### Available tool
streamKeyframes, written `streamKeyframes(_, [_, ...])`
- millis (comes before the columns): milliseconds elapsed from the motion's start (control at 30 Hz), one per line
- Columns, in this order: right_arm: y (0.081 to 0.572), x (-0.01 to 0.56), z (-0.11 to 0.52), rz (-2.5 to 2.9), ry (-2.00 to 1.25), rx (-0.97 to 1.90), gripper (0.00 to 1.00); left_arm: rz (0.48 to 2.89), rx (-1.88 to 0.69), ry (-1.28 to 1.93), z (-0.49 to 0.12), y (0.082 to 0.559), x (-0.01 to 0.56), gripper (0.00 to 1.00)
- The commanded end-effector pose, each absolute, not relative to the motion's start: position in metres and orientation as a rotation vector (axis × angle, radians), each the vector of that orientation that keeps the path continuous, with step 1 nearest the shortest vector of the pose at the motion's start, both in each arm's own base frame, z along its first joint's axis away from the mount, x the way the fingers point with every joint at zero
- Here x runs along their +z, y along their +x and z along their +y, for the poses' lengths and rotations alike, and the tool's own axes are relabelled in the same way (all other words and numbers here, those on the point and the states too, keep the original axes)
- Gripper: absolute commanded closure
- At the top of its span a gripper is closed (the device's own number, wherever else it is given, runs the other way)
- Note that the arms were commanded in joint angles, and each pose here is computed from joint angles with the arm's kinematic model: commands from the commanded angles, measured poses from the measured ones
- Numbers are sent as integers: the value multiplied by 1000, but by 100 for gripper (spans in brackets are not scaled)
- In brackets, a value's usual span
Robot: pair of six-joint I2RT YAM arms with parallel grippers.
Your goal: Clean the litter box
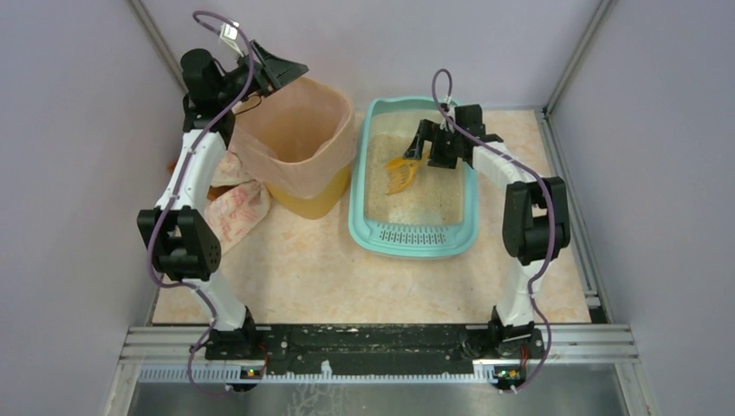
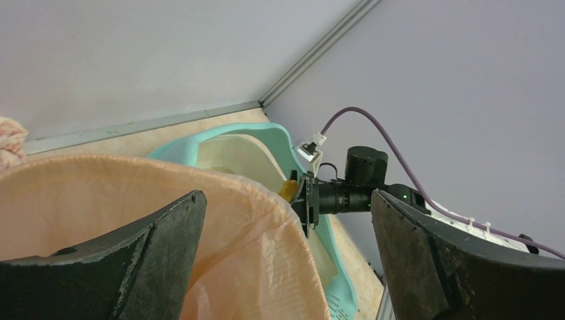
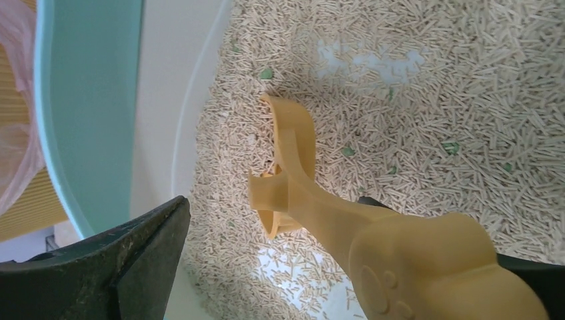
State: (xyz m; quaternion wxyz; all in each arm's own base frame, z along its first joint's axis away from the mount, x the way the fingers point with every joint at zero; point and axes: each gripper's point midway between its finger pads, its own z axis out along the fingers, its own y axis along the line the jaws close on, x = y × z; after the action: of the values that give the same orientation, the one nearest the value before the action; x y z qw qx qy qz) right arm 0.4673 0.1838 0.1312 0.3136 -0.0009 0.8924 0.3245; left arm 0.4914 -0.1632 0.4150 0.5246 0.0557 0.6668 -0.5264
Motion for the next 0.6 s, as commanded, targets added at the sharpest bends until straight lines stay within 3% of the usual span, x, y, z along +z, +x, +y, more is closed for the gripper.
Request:
streamKeyframes(0, [479, 181, 166, 2234, -23, 687, 4, 1593, -1168, 104, -156, 488, 428, 1])
streamKeyframes(300, [475, 248, 136, 2113, -16, 500, 3, 1608, -1148, 72, -152, 485, 426, 1])
streamKeyframes(567, [456, 260, 132, 2104, -27, 503, 3, 1621, -1144, 47, -151, 480, 423, 1])
